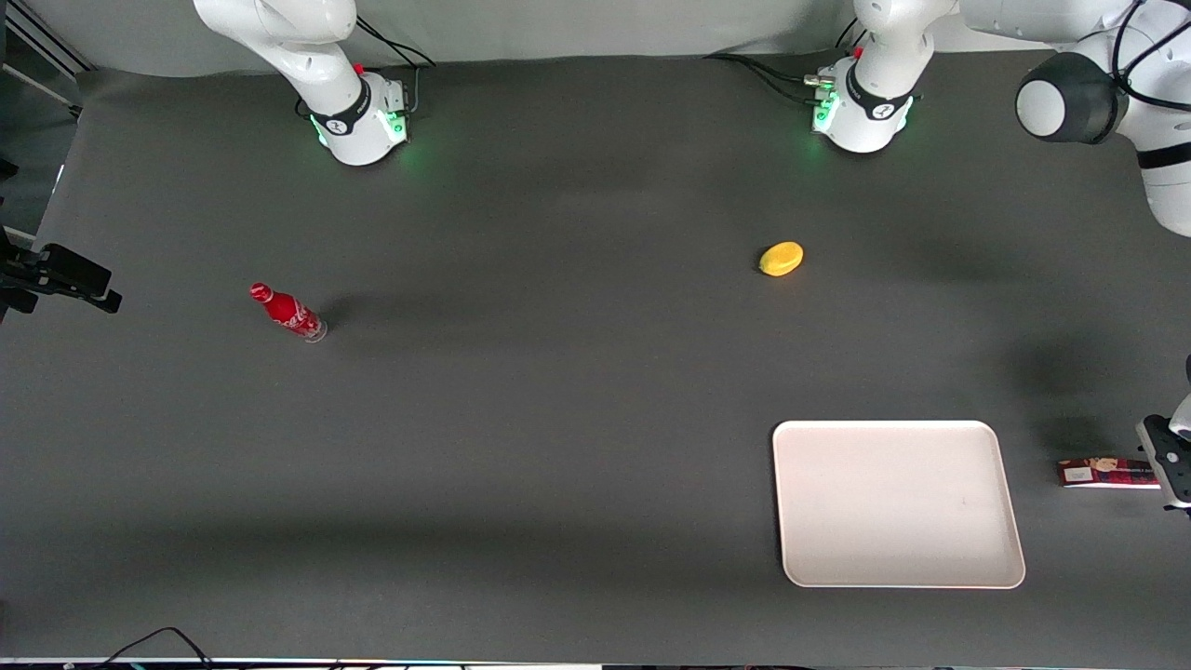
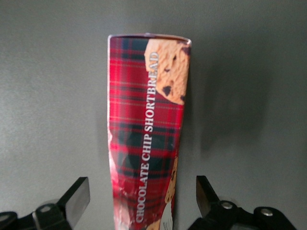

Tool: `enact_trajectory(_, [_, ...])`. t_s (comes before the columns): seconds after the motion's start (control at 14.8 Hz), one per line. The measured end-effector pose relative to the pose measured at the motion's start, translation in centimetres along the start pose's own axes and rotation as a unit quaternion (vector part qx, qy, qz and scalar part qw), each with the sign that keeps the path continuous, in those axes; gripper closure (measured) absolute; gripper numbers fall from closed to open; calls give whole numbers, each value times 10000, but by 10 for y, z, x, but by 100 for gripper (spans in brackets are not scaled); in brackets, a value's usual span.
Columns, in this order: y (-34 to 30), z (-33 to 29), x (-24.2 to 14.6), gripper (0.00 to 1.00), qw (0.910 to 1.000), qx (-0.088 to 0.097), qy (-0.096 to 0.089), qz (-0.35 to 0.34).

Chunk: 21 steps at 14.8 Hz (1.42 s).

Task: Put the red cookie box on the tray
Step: 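Close the left gripper on the end of the shortbread box, then lift the box with the left gripper and carry it over the tray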

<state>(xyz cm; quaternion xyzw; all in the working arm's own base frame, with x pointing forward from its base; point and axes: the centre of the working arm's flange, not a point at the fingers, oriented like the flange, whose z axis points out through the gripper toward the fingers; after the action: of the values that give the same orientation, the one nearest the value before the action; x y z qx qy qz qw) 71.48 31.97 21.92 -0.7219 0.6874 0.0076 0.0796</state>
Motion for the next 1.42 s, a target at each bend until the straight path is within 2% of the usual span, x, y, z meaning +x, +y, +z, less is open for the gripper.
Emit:
enact_trajectory(0.07, [0,2,0,1,10000,-9,5,-1])
enact_trajectory(0.14, [0,3,0,7,10000,-8,6,-2])
enact_trajectory(0.27, [-1,2,0,28,10000,4,1,-4])
enact_trajectory(0.34, [-1,2,-1,41,10000,9,-1,-6])
enact_trajectory(0.68, [0,1,-3,89,10000,-2,57,-68])
enact_trajectory(0.88, [1,-1,-8,93,9992,39,281,-296])
enact_trajectory(1.01, [2,-4,-10,93,9980,-33,381,-501])
enact_trajectory(1.22, [4,-17,-10,93,9918,-330,507,-1125])
enact_trajectory(1.42, [-1,-54,-6,93,9757,-604,597,-2021])
